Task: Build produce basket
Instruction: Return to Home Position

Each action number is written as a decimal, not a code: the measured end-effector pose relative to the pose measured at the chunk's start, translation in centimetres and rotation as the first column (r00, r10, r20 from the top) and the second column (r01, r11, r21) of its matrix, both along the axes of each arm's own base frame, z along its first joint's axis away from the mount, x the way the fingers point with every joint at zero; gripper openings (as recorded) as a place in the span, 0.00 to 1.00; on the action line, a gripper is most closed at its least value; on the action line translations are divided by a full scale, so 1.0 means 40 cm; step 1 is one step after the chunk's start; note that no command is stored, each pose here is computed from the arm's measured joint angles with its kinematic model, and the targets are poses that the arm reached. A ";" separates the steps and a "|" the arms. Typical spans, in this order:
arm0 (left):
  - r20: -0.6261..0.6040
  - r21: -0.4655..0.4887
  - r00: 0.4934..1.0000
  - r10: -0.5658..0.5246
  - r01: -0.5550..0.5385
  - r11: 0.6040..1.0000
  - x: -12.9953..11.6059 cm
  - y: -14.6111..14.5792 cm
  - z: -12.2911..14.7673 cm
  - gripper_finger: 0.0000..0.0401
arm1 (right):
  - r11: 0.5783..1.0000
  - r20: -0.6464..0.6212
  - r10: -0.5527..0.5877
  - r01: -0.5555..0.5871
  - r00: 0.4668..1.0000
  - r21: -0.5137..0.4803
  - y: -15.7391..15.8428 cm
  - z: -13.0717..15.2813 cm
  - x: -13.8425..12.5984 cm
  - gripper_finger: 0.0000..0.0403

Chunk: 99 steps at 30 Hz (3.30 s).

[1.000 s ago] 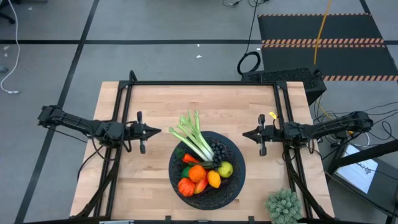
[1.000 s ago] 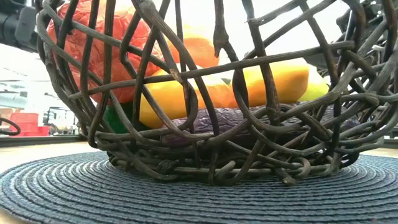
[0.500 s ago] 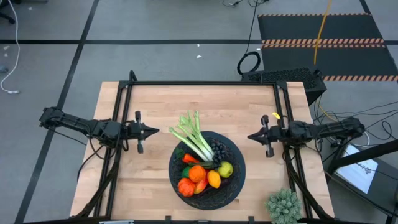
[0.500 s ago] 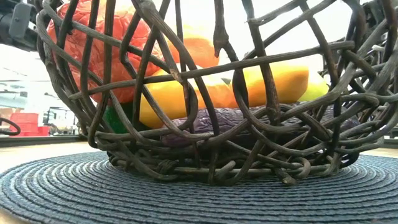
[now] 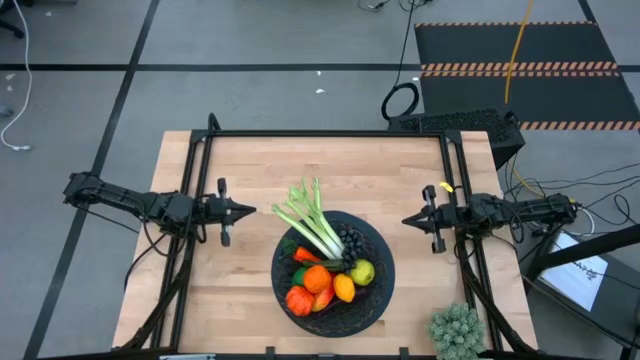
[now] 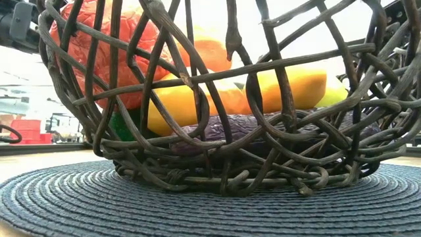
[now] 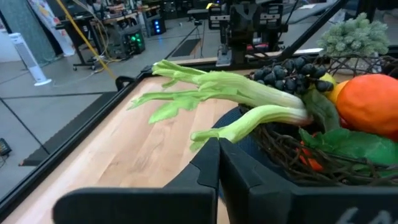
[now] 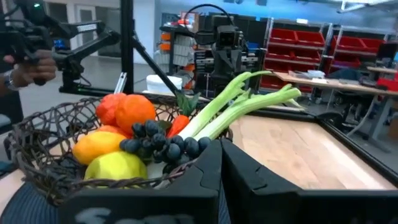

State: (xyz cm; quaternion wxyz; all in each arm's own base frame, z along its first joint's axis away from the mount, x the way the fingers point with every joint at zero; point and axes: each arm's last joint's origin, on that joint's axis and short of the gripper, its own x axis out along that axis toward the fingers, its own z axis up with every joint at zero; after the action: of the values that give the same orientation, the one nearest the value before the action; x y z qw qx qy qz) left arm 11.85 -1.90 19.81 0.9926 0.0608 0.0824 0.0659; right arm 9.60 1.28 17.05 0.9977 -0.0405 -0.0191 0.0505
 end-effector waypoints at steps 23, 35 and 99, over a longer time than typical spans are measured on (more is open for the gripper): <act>0.039 0.003 0.997 -0.061 0.061 0.998 0.000 -0.004 0.010 0.05 | 1.000 0.001 0.009 -0.009 1.000 -0.008 -0.019 0.000 0.002 0.00; 0.068 -0.006 0.991 -0.115 0.115 0.993 -0.023 -0.002 0.018 0.03 | 0.995 -0.056 0.043 -0.038 0.997 0.087 -0.016 -0.009 0.009 0.02; 0.207 0.117 0.961 -0.181 0.160 0.980 -0.053 0.024 -0.063 0.01 | 0.996 0.012 0.066 -0.066 0.998 -0.065 -0.017 0.001 0.001 0.01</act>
State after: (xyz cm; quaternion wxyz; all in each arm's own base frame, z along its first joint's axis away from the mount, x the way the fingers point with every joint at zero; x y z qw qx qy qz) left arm 9.75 -0.93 17.28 0.9934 0.1092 -0.0350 -0.0098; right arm 9.65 0.58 17.10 0.9935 -0.0725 -0.0256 0.0837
